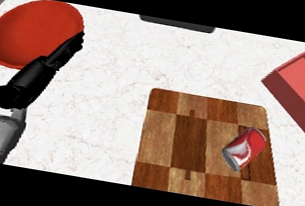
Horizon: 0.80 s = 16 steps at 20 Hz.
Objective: Pick the tomato from the cutting board and place it in the cardboard box
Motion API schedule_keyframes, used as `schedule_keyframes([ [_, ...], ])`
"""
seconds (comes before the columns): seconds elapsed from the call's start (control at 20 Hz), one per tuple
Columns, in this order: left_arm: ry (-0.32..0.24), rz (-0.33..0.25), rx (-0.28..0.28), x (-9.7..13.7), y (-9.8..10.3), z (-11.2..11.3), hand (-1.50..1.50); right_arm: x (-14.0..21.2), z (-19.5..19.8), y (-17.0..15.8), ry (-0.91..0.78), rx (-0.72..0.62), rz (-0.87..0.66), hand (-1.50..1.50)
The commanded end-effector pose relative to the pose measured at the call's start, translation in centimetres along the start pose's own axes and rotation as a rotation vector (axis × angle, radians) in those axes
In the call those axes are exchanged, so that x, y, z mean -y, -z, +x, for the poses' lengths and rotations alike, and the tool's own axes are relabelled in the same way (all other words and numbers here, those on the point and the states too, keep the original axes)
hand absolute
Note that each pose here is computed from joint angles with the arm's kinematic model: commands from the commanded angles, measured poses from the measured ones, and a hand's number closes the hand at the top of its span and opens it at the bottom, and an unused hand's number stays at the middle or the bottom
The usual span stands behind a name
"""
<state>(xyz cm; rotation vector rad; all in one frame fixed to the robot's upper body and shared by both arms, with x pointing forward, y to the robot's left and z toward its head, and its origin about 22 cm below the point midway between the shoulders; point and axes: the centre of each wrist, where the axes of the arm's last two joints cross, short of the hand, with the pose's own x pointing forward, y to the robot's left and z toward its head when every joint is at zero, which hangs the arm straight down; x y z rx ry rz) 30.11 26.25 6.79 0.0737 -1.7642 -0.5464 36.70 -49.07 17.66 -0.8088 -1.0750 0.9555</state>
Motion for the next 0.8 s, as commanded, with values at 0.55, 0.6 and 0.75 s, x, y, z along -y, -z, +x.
schedule_keyframes([
  [0.55,0.007,-0.01,0.005,0.4,-0.5,-0.2,0.0,2.2,-4.1,-2.4,1.032,0.192,-0.468,-1.5],
  [0.6,0.011,0.003,0.003,1.6,-0.4,0.6,0.0,1.0,-4.7,-2.4,1.047,0.174,-0.472,-1.5],
  [0.75,-0.019,0.003,0.005,0.4,-0.3,0.2,0.0,1.9,-6.7,-4.4,1.059,0.163,-0.571,-1.5],
])
